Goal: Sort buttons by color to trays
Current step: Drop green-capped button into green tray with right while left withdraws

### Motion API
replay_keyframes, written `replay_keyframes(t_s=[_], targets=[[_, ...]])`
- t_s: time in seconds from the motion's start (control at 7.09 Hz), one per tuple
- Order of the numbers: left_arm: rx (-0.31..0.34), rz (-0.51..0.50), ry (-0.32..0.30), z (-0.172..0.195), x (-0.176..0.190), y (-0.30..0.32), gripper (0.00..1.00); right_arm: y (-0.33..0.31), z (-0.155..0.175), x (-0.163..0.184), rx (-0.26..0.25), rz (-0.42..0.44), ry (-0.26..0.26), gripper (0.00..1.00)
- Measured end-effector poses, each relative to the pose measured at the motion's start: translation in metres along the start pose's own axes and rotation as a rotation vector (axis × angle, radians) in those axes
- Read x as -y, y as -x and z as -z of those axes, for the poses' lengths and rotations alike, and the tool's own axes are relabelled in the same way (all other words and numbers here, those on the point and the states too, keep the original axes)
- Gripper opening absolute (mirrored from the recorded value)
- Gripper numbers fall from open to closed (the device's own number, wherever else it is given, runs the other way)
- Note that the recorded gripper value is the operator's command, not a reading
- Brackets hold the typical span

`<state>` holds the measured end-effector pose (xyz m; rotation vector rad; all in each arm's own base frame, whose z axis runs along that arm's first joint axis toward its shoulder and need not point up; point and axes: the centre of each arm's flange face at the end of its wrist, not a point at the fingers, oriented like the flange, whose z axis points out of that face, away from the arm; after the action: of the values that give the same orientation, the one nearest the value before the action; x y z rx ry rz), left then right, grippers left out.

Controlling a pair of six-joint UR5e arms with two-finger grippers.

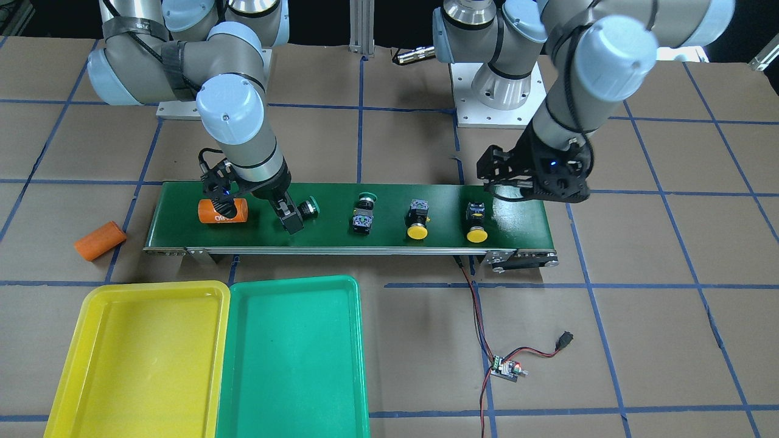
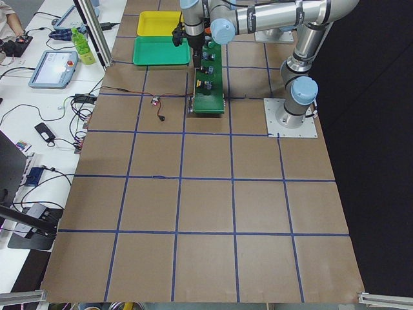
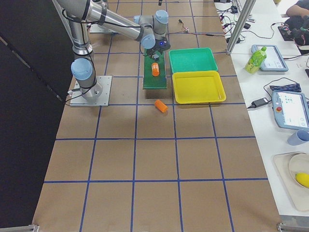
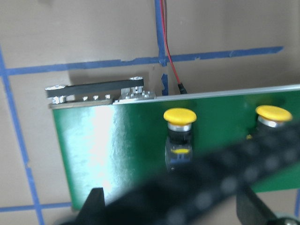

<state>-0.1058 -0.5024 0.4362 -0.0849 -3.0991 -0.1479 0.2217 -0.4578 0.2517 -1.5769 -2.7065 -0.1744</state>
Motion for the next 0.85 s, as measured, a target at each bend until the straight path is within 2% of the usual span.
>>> replay_keyframes(t_s=[0.14, 0.56, 0.85], targets=[[0.003, 0.015, -0.024, 0.029, -0.001, -0.001, 1.00, 0.000, -0.005, 0.003, -0.016, 0.002, -0.014, 0.00], [0.008, 0.101, -0.101, 0.086, -0.016, -0.008, 1.00, 0.002, -0.006, 0.009, -0.025, 0.020, -0.020, 0.00], [0.062, 0.110, -0.101, 0.089, -0.020, -0.002, 1.00, 0.017, 0.025, 0.018, 0.025, 0.057, -0.065, 0.00]])
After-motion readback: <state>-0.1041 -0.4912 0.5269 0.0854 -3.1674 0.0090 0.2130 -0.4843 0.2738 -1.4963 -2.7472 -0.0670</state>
